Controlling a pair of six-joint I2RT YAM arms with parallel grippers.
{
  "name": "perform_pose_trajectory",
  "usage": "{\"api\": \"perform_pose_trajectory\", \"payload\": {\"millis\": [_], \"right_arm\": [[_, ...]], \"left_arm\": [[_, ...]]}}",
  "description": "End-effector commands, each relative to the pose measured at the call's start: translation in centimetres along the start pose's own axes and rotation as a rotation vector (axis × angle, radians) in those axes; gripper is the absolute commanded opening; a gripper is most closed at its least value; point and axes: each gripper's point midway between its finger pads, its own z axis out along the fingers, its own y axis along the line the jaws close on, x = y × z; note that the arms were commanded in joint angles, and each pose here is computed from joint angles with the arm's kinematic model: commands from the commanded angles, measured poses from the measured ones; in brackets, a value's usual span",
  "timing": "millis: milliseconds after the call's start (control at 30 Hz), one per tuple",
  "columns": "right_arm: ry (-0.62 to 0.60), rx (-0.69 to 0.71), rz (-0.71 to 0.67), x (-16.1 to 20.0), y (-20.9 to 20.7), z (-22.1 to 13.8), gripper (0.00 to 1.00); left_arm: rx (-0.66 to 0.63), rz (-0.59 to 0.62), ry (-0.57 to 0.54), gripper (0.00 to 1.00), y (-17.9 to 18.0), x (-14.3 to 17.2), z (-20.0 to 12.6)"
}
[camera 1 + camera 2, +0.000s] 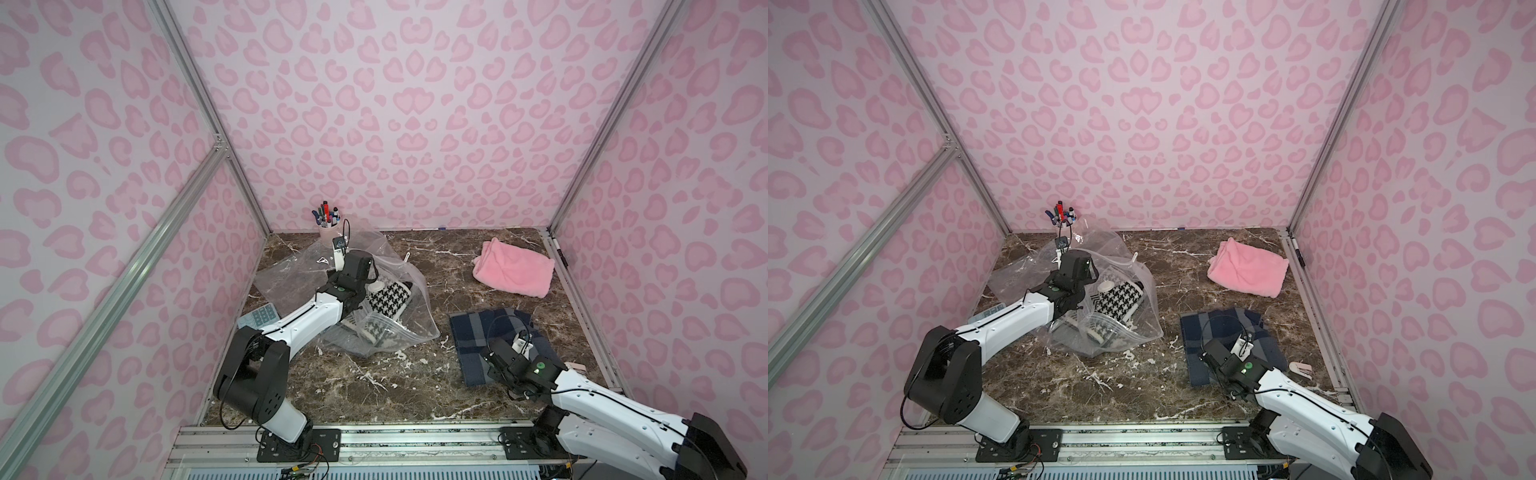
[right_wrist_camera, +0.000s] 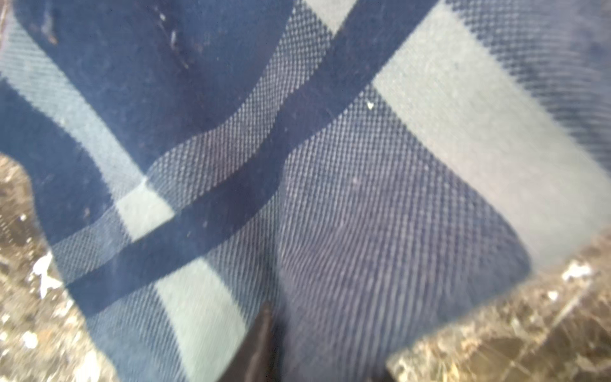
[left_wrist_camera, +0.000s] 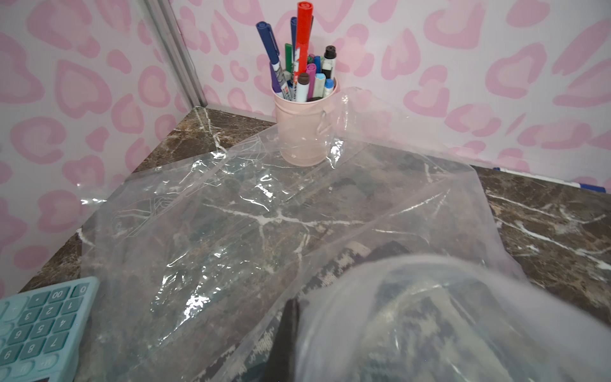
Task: Take the blanket out of the vacuum bag
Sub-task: Place the blanket at the center of the board.
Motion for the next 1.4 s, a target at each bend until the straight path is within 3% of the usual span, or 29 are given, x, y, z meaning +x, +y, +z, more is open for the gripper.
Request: {"api": "perform_pose_trajectory", "payload": {"millis": [0, 367, 567, 667, 933, 1367], "right_arm": [[0.035, 0.043, 0.015, 1.1, -1.3, -0.5, 0.46], [0.017, 0.111, 0.007, 2.6, -2.3, -2.4, 0.49], [-0.068, 0.114, -0.018, 1.7, -1.7, -4.6, 0.49], [-0.124, 0.084, -0.091, 0.5, 0.5, -5.3, 0.52], [-0.359, -0.077, -0.363, -3.9, 9.3, -7.6, 0.71], [-0.204, -0.292, -0.43, -5.3, 12.2, -1.8, 0.76]], "left_arm": [[0.055, 0.024, -0.01, 0.04, -0.7, -0.4, -0.4], [0.131, 0.029, -0.008, 0.04, -1.9, -0.6, -0.7], [0.147, 0.033, 0.0, 0.04, -2.3, -0.6, -0.7], [0.153, 0.032, 0.005, 0.04, -2.4, -0.5, -0.6], [0.179, 0.042, 0.011, 0.04, -2.5, -0.4, -1.1], [0.165, 0.072, 0.026, 0.04, -1.6, 0.4, -1.0]]}}
